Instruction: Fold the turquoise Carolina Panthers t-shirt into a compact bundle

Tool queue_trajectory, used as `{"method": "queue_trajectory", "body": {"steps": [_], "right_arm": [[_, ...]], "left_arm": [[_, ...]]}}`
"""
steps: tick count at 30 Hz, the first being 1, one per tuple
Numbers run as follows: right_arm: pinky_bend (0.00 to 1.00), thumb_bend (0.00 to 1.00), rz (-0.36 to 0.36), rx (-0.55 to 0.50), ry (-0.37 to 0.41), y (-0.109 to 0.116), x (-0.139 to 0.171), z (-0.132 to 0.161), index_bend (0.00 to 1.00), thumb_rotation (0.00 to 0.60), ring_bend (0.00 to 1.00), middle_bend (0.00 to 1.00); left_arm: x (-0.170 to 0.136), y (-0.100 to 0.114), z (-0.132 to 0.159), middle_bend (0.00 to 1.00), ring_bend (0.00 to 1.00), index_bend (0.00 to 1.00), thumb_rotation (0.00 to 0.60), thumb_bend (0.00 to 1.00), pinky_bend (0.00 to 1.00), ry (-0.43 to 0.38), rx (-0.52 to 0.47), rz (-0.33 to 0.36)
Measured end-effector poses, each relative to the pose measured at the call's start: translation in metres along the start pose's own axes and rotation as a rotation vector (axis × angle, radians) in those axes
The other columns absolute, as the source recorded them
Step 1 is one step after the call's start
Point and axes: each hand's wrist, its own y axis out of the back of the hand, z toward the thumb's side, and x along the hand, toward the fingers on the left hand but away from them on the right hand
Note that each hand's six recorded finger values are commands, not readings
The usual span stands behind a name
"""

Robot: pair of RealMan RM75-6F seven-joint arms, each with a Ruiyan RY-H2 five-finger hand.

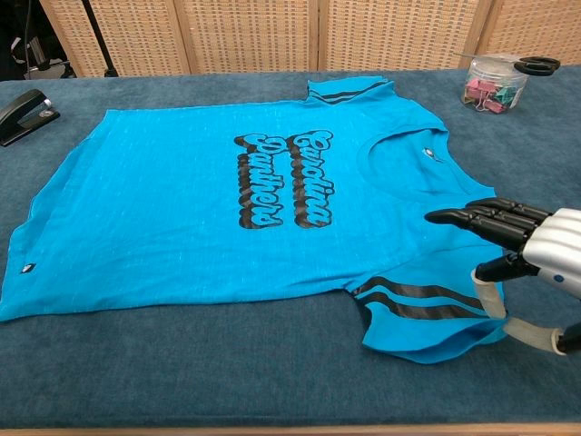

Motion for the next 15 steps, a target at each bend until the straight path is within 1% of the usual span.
{"method": "queue_trajectory", "body": {"steps": [2,7,12,15], "right_arm": [[0.00,0.54,0.002,-0.001,-0.005,0.000,0.000,-0.002,0.70,0.600,0.00,0.01],[0.00,0.54,0.007,0.008,-0.006,-0.002,0.001,-0.003,0.70,0.600,0.00,0.01],[0.00,0.54,0.018,0.009,-0.009,-0.004,0.003,-0.005,0.70,0.600,0.00,0.01],[0.00,0.54,0.021,0.018,-0.010,-0.005,0.004,-0.006,0.70,0.600,0.00,0.01]], "left_arm": [[0.002,-0.002,-0.002,0.00,0.00,0.41,0.600,0.26,0.00,0.004,-0.007,0.000],[0.006,-0.008,-0.006,0.00,0.00,0.43,0.600,0.26,0.00,0.001,-0.035,-0.016],[0.012,-0.016,-0.008,0.00,0.00,0.44,0.600,0.26,0.00,-0.016,-0.068,-0.058],[0.018,-0.020,-0.009,0.00,0.00,0.44,0.600,0.26,0.00,-0.034,-0.069,-0.082]]}}
